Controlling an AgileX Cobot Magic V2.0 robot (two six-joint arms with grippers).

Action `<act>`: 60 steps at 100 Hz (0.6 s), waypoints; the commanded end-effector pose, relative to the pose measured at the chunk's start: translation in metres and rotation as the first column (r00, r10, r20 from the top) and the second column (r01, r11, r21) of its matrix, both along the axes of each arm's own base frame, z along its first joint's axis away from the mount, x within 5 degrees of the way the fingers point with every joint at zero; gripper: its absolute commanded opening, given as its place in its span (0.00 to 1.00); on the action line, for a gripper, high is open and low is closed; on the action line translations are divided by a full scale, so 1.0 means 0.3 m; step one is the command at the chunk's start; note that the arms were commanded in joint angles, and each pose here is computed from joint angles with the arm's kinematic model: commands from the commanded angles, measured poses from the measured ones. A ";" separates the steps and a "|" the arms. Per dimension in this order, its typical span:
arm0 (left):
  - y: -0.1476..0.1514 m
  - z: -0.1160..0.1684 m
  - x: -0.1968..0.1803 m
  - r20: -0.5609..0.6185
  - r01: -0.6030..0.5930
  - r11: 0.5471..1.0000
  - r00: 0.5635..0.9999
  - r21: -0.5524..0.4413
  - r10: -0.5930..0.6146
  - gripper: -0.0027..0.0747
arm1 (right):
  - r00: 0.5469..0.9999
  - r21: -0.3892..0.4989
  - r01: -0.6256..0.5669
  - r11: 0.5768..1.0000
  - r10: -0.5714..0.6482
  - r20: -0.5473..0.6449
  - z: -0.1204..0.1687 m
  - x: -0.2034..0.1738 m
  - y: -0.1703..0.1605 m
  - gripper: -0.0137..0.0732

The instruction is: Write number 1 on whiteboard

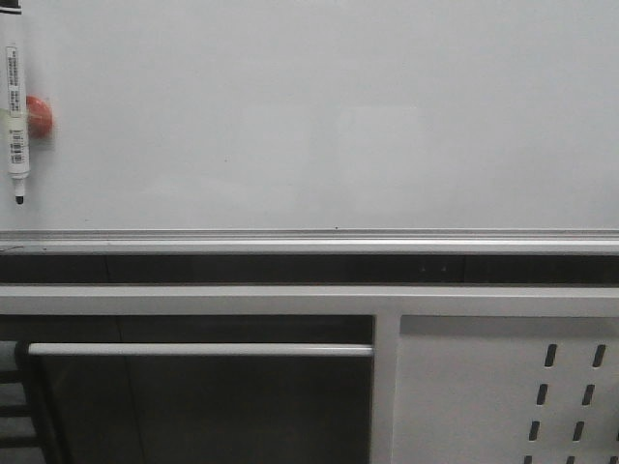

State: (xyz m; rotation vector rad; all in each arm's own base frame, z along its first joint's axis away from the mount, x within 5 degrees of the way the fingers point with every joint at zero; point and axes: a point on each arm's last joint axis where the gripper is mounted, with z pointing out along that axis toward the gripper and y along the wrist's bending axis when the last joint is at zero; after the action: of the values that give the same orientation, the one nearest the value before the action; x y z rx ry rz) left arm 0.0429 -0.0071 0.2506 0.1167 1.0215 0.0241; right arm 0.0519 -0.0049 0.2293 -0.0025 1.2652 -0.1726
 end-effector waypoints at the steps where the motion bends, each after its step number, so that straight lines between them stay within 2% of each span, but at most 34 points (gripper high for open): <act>1: 0.000 0.007 -0.022 0.105 0.020 0.999 0.994 -0.026 -0.018 0.01 | 0.982 -0.032 0.007 0.999 -0.001 0.187 0.028 -0.024 0.004 0.08; 29: 0.001 0.005 -0.021 0.096 0.022 0.999 0.995 -0.035 -0.018 0.01 | 0.922 -0.050 0.007 0.999 0.013 0.387 0.080 -0.059 0.009 0.08; 37: 0.002 0.017 -0.028 0.132 0.034 0.998 0.991 -0.056 -0.027 0.01 | 0.927 -0.041 0.003 0.999 0.013 0.374 0.077 -0.057 0.008 0.08; 48: 0.013 0.034 -0.034 0.153 0.100 0.978 0.986 -0.184 -0.072 0.01 | 0.941 0.038 -0.050 0.998 0.034 0.337 0.065 -0.048 0.006 0.08; 60: 0.015 0.040 -0.032 0.130 0.103 0.972 0.989 -0.209 -0.076 0.01 | 0.954 0.116 -0.093 0.989 0.055 0.294 0.073 -0.042 0.005 0.08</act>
State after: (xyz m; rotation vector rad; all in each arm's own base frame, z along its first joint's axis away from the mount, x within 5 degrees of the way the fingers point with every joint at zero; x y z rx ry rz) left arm 0.0402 -0.0037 0.2553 -0.0037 0.9675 -0.1157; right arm 0.0418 -0.0034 0.2511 0.0495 0.9973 -0.0762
